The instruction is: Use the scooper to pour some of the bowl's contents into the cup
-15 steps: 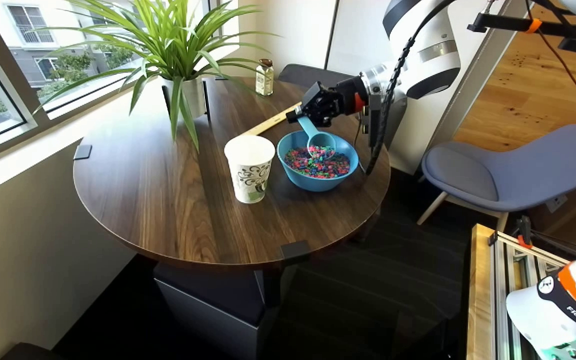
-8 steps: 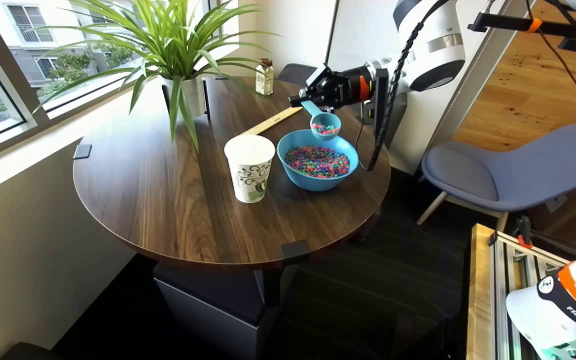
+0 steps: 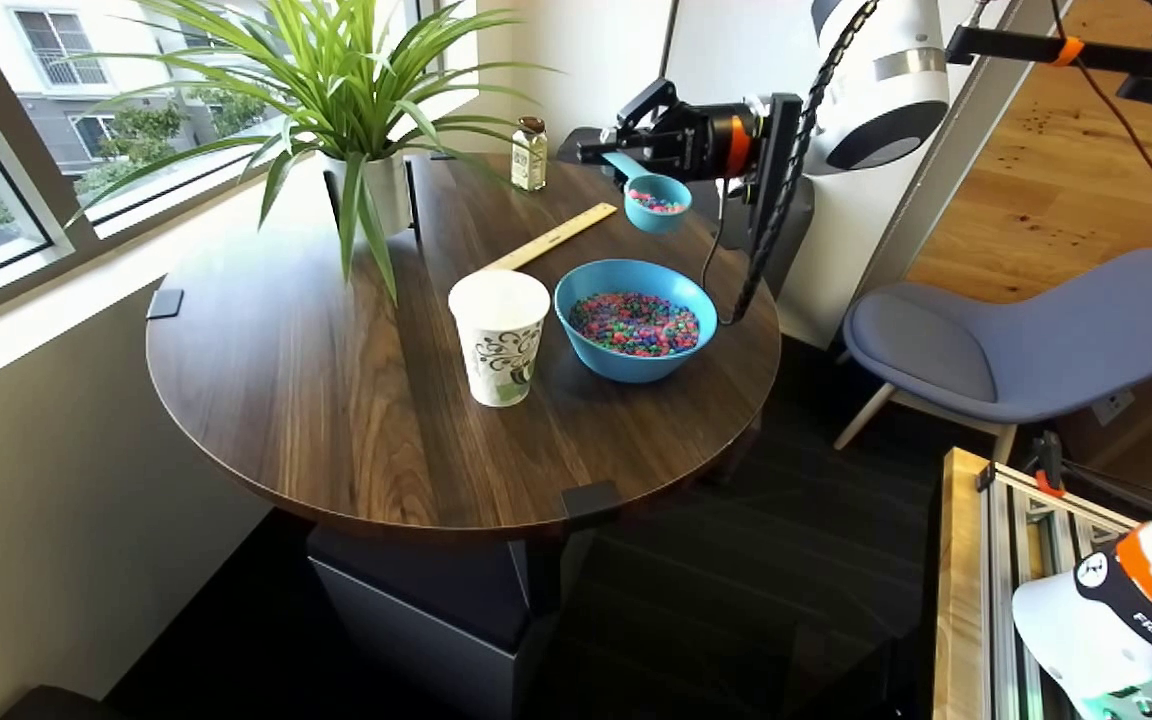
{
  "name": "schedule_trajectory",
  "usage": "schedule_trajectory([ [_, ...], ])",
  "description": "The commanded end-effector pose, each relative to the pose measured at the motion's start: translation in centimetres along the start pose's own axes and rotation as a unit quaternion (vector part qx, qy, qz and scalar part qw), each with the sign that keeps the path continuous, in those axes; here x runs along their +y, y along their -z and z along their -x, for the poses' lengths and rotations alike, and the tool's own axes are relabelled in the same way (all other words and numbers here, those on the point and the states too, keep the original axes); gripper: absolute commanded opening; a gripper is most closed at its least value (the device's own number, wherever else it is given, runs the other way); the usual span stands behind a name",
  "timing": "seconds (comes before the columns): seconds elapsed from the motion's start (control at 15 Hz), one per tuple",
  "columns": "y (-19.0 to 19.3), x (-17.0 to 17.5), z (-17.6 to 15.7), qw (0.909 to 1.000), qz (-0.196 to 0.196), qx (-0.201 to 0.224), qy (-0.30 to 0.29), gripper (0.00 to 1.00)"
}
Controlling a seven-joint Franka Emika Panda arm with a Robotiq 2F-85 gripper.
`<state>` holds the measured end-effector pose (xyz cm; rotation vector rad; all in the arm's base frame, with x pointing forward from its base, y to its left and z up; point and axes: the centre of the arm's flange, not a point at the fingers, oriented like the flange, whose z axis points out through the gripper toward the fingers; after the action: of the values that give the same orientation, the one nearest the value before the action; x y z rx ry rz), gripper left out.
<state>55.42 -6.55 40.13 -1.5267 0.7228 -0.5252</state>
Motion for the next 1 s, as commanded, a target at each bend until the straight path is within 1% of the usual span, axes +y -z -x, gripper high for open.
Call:
schedule_trajectory([
  [0.0, -1.4, -1.8, 3.9, 0.9993, -0.029, 0.001, 0.022, 0.02],
  [0.2, -3.3, -2.6, 6.2, 0.9970, -0.034, 0.005, 0.070, 0.02],
  [0.47, -5.4, -2.5, 8.5, 0.9921, -0.011, 0.004, 0.125, 0.02],
  [0.53, -6.0, -2.6, 8.6, 0.9917, -0.010, 0.006, 0.128, 0.02],
  [0.67, -6.2, -3.0, 7.9, 0.9945, -0.007, -0.003, 0.105, 0.02],
  [0.73, -6.1, -2.8, 7.9, 0.9930, -0.008, -0.009, 0.118, 0.08],
  [0.93, -6.0, -3.0, 7.8, 0.9932, -0.009, -0.009, 0.115, 0.08],
])
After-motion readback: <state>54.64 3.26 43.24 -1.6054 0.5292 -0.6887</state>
